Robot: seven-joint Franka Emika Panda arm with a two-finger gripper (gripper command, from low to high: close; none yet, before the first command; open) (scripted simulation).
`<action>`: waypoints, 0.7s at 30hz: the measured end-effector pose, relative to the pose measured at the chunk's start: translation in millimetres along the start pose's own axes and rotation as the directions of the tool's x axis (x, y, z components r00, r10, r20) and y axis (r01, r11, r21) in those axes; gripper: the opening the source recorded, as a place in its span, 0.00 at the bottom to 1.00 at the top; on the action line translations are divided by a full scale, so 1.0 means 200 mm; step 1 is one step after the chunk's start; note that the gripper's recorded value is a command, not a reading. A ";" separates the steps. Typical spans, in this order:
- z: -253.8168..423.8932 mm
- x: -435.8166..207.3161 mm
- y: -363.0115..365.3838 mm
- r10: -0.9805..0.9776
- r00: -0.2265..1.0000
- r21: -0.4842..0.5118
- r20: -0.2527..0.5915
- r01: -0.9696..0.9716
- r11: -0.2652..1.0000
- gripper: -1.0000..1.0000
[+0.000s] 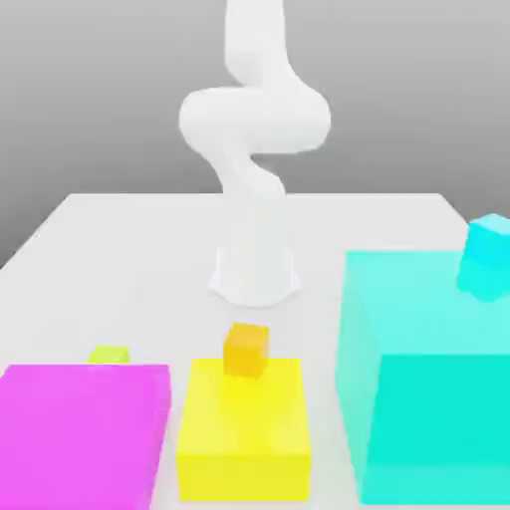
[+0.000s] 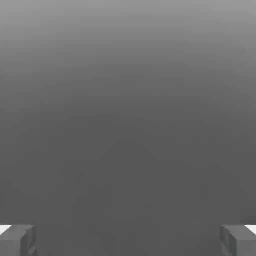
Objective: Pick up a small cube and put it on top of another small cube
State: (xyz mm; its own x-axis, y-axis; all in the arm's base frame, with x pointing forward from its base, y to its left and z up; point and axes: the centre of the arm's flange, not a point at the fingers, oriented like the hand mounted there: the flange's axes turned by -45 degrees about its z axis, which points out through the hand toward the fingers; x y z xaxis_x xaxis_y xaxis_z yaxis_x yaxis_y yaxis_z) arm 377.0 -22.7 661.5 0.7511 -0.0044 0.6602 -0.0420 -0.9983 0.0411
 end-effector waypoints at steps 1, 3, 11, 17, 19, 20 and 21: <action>0.13 -0.03 0.05 -0.005 0.999 -0.023 0.036 0.006 1.000 0.50; 0.35 -0.12 0.16 -0.009 0.994 -0.059 0.106 0.015 0.998 0.50; 1.05 -0.68 0.60 0.018 0.928 -0.118 0.372 0.029 0.993 0.50; 1.35 -1.28 0.85 0.054 0.841 -0.092 0.538 -0.005 0.996 0.50; 1.40 -1.49 0.90 0.065 0.809 -0.072 0.584 -0.028 0.997 0.50; 1.43 -1.60 0.91 0.069 0.794 -0.060 0.605 -0.041 0.997 0.50; 1.44 -1.71 0.92 0.076 0.778 -0.050 0.624 -0.058 0.997 0.50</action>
State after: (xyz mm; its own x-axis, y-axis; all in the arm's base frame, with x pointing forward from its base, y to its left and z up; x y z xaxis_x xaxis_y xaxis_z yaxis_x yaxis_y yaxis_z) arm 303.3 -222.7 227.4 0.9920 -0.1163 0.0488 -0.1183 -0.9921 0.0407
